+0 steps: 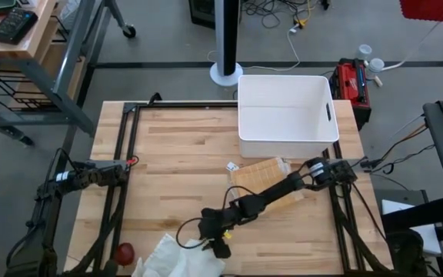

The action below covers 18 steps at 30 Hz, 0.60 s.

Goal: Fold towel
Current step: Fold the white checkered towel

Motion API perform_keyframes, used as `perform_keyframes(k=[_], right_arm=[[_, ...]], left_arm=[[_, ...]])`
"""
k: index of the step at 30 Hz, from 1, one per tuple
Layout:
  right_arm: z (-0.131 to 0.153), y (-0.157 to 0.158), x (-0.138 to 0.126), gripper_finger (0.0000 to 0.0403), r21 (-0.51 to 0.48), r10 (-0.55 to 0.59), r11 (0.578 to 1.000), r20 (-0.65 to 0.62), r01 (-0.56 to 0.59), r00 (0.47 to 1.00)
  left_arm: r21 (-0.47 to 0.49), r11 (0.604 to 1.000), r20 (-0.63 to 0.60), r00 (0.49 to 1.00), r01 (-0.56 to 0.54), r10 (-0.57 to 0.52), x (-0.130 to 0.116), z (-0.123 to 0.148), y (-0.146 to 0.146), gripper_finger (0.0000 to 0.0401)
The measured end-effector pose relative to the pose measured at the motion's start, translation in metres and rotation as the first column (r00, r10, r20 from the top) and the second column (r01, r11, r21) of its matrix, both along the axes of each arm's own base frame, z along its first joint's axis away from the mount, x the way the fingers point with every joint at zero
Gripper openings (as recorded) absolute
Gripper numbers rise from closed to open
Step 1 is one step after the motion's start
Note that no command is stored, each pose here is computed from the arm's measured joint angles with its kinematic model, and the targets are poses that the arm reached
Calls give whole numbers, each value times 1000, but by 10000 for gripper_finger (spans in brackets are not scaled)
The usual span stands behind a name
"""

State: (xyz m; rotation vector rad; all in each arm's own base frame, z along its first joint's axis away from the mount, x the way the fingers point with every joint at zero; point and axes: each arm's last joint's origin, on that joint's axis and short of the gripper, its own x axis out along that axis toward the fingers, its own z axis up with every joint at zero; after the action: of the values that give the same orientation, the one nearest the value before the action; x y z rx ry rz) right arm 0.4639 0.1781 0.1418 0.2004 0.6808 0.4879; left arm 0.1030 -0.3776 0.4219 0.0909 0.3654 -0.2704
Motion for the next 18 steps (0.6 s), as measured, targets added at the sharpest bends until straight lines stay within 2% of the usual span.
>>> perform_keyframes(k=[4,10,15,18], right_arm=[[-8,1,1,176,88,-39,995,-71,45,997],[-27,5,10,176,144,-93,983,-156,115,983],[-27,13,29,176,205,-47,976,-152,78,987],[-24,16,38,166,204,-41,976,-162,74,986]], left_arm=[[1,1000,5,1000,-11,11,2,0,1,0],[8,1000,6,1000,-25,25,7,-1,2,0],[20,999,5,1000,-28,28,9,-4,1,0],[27,999,2,1000,-30,30,9,-8,0,0]])
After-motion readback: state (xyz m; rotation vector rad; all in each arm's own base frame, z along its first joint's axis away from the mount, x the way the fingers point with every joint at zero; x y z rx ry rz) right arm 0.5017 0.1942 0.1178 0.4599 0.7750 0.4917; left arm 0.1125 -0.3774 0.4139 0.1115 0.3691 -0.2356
